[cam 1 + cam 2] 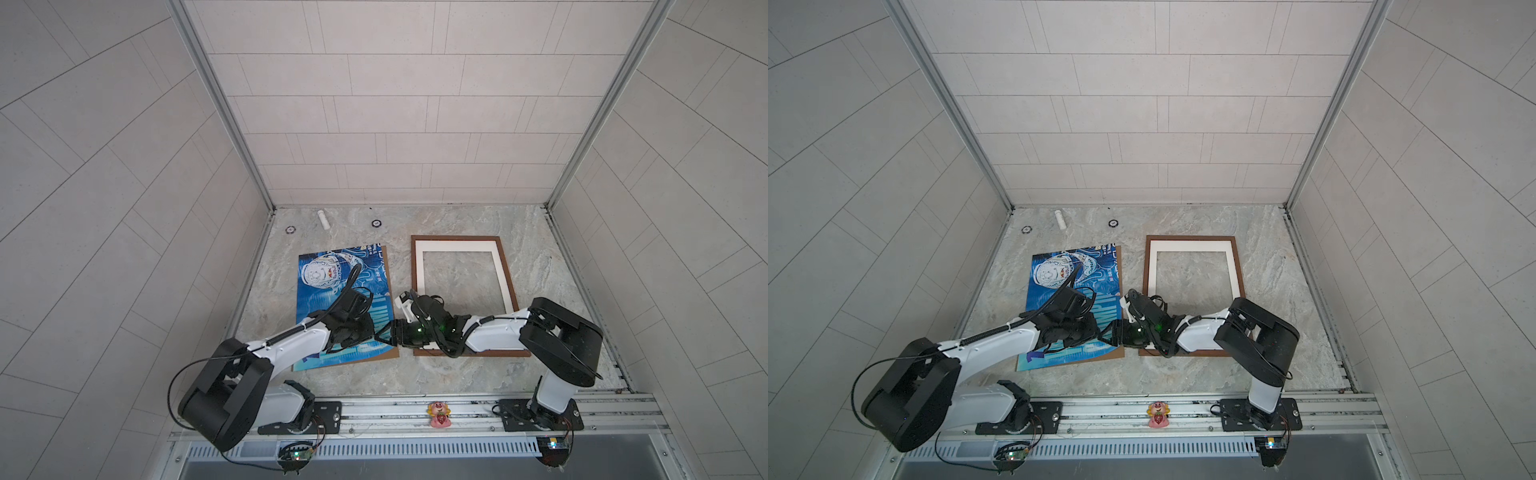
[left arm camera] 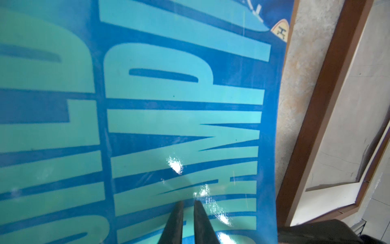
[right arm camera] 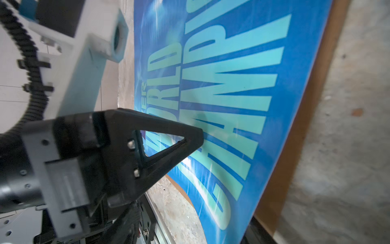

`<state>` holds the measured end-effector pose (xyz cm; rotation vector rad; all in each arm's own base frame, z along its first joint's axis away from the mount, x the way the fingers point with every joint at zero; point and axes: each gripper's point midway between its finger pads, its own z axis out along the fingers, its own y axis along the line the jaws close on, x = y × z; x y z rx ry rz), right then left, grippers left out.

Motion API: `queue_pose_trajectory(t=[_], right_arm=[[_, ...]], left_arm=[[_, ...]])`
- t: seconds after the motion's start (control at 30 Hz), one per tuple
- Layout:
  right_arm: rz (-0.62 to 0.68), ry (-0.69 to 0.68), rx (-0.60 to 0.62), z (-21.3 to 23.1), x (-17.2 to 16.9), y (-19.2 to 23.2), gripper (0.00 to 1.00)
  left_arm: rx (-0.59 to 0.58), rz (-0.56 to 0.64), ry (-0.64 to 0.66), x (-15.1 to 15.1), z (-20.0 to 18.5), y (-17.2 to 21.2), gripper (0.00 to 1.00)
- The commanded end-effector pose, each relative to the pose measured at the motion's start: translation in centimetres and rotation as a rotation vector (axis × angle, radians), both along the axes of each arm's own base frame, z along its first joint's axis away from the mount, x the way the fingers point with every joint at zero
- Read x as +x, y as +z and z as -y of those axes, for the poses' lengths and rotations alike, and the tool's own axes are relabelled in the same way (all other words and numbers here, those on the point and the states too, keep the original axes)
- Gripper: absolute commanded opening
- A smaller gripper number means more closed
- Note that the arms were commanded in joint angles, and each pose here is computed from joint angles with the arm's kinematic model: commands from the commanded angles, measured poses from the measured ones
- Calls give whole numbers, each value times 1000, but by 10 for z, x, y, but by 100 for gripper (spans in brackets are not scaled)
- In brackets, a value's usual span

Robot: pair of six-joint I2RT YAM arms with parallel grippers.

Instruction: Put the photo into the frame

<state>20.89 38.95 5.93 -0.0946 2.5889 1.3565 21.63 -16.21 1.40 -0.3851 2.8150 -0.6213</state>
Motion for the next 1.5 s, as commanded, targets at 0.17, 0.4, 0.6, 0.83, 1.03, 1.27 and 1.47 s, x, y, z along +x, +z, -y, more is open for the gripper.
queue_pose_trajectory(t=[0.17,0.4,0.6,0.83,1.03,1.27,1.47], right_arm=[[5,-25,-10,-3,9,-11,46],[10,-25,-29,-6,13,-23,10],[88,-17,-159,11,13,-25,0],[306,-3,-369,32,11,-5,0],[395,17,-438,31,4,1,0],[500,71,-545,24,-7,15,0],[591,91,-586,21,-14,29,0]], left_arm=[[116,-187,9,-49,-30,-32,18],[86,-191,-11,-48,-23,-27,18],[94,-156,-34,-32,-19,2,22],[92,-84,-41,1,-17,68,57],[93,35,23,41,-20,106,70],[141,31,-36,75,-21,114,73],[163,53,-27,99,-18,107,78]])
